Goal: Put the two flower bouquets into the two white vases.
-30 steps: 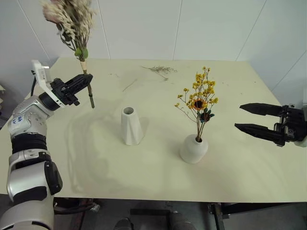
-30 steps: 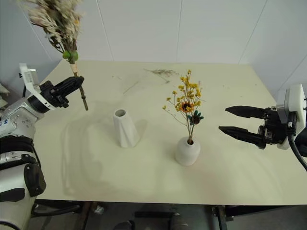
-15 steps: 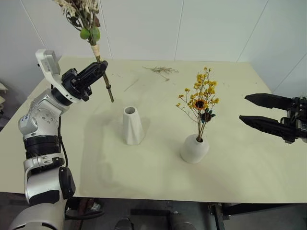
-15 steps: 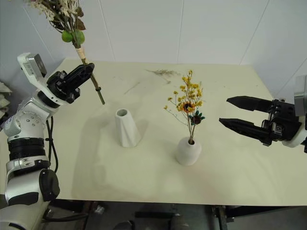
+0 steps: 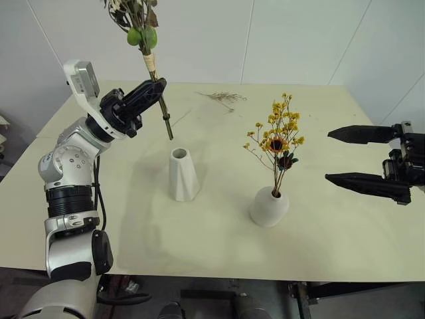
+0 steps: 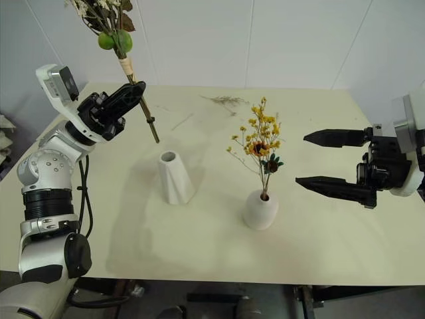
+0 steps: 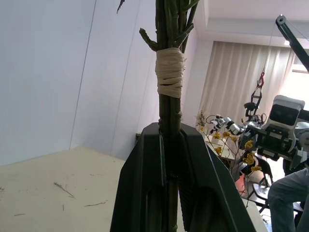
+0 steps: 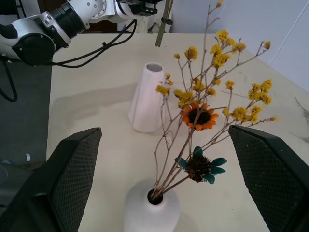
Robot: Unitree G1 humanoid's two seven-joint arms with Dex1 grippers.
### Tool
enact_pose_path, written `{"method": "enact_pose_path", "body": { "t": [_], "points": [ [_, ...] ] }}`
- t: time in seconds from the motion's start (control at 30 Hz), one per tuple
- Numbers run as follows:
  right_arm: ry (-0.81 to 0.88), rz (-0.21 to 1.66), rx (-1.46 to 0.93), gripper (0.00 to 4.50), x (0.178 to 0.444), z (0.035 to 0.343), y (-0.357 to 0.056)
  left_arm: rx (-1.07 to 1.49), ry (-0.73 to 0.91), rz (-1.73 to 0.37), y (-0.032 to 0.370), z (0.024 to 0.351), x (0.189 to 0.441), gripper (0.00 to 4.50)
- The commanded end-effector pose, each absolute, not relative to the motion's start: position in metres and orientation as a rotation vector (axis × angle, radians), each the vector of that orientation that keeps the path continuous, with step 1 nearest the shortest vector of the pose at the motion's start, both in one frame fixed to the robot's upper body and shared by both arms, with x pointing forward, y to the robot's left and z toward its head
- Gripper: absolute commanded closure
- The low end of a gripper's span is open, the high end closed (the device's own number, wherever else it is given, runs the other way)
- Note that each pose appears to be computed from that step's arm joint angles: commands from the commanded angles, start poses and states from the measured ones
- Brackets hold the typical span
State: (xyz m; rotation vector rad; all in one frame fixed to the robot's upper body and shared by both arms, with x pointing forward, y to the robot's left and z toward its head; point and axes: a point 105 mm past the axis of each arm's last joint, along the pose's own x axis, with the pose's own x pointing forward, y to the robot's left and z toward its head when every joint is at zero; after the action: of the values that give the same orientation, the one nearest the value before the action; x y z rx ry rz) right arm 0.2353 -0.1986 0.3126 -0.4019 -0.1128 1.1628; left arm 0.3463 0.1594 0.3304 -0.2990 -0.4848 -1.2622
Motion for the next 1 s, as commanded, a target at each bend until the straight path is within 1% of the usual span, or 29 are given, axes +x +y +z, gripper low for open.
{"method": "enact_pose_path", "body": {
  "t": [0.03, 0.23, 0.43, 0.67, 0.83, 0.87, 0.9, 1.0],
  "points": [
    [-0.156, 1.154, -0.448, 0.04, 0.233, 0.319, -0.198, -0.263, -0.527, -1.298, 0.155, 0.333, 0.336, 4.44],
    [-0.167, 1.137, -0.441, 0.04, 0.234, 0.317, -0.197, -0.259, -0.495, -1.3, 0.152, 0.313, 0.335, 4.44],
    [-0.184, 1.119, -0.425, 0.04, 0.235, 0.315, -0.196, -0.25, -0.484, -1.28, 0.151, 0.295, 0.34, 4.44],
    [-0.191, 1.112, -0.41, 0.04, 0.235, 0.313, -0.193, -0.234, -0.513, -1.255, 0.144, 0.285, 0.346, 4.44],
    [-0.193, 1.107, -0.406, 0.04, 0.234, 0.313, -0.193, -0.214, -0.481, -1.269, 0.146, 0.282, 0.344, 4.44],
    [-0.193, 1.106, -0.405, 0.0, 0.234, 0.313, -0.193, -0.214, -0.467, -1.277, 0.147, 0.281, 0.343, 3.72],
    [-0.194, 1.104, -0.404, 0.0, 0.234, 0.313, -0.193, -0.192, -0.473, -1.267, 0.149, 0.282, 0.342, 3.56],
    [-0.196, 1.102, -0.4, 0.0, 0.235, 0.312, -0.193, -0.17, -0.477, -1.249, 0.154, 0.282, 0.342, 2.66]
  ]
}}
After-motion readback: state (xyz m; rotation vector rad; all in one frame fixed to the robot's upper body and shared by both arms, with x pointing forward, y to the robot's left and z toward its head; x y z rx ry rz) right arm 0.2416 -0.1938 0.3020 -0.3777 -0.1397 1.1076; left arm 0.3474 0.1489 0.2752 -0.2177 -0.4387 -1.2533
